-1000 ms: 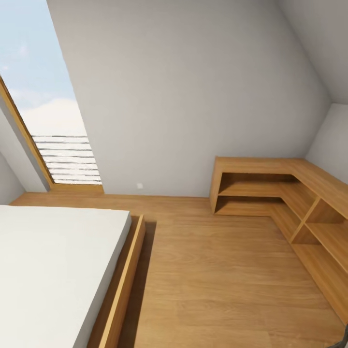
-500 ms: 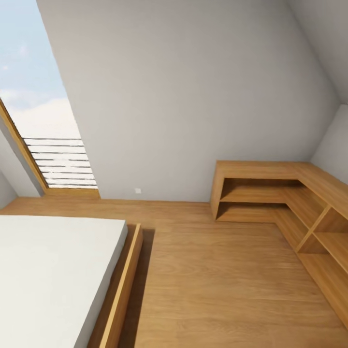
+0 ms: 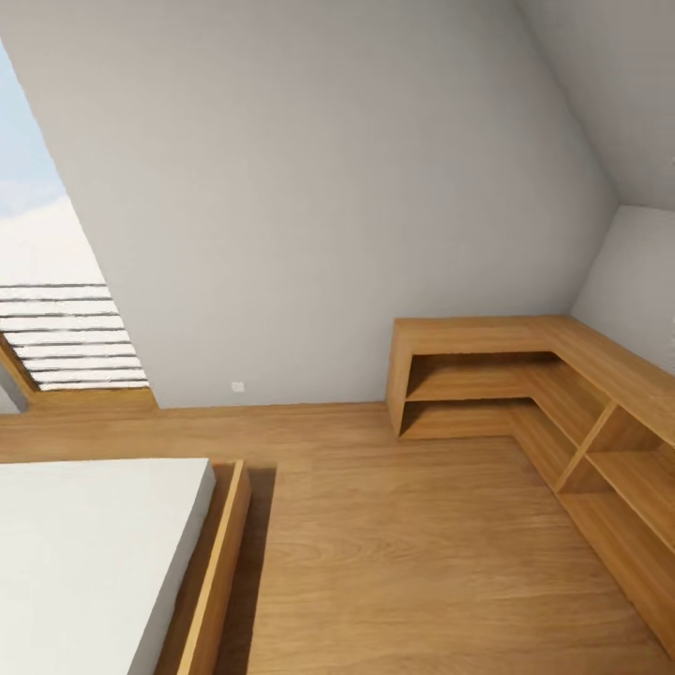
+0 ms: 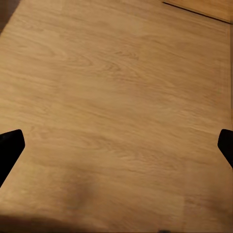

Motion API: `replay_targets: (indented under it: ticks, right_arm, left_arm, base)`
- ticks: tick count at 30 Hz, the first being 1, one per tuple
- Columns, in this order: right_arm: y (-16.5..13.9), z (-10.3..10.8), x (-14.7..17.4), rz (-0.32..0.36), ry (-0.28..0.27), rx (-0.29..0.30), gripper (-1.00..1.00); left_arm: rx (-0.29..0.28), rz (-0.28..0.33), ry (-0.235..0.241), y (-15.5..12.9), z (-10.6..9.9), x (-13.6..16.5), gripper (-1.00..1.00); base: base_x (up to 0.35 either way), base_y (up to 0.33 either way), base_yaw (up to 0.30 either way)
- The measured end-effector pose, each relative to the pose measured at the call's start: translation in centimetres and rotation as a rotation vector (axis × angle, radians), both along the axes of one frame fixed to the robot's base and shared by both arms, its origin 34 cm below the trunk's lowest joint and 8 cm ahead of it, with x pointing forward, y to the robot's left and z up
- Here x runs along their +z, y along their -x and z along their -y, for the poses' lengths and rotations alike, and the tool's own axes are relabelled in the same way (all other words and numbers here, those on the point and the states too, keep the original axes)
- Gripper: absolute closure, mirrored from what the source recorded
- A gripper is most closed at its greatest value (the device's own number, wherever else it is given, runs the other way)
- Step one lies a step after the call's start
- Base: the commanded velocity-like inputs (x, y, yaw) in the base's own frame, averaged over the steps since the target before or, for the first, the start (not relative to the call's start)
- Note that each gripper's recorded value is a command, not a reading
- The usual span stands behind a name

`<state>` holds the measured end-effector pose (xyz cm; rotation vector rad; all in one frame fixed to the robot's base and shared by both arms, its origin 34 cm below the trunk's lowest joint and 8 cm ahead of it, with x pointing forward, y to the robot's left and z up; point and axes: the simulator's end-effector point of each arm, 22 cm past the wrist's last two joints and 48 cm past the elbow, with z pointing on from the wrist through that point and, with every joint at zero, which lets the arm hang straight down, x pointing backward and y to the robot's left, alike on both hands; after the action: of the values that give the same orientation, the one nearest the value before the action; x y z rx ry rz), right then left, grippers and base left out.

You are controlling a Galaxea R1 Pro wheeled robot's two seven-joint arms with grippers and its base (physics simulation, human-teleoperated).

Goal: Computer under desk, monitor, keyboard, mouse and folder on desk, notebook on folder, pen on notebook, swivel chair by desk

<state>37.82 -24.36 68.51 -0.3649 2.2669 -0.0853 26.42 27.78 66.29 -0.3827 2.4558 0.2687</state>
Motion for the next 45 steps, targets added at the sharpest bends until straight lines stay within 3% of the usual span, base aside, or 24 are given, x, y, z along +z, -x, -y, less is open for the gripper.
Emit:
replay_targets:
  ticks: [29, 45]
  right_arm:
    - [0.02, -0.03, -0.01, -0.002, -0.001, 0.002, -1.0]
    - [-0.12, -0.05, 0.1, 0.003, -0.002, 0.004, -1.0]
  left_arm:
    - [0.0, 0.001, 0.0, -0.04, 0.0, 0.02, -1.0]
    - [0.0, 0.005, 0.0, -0.18, -0.01, 0.09, -1.0]
  base:
    - [0.32, 0.0, -0.011]
    - [0.321, 0.0, -0.208]
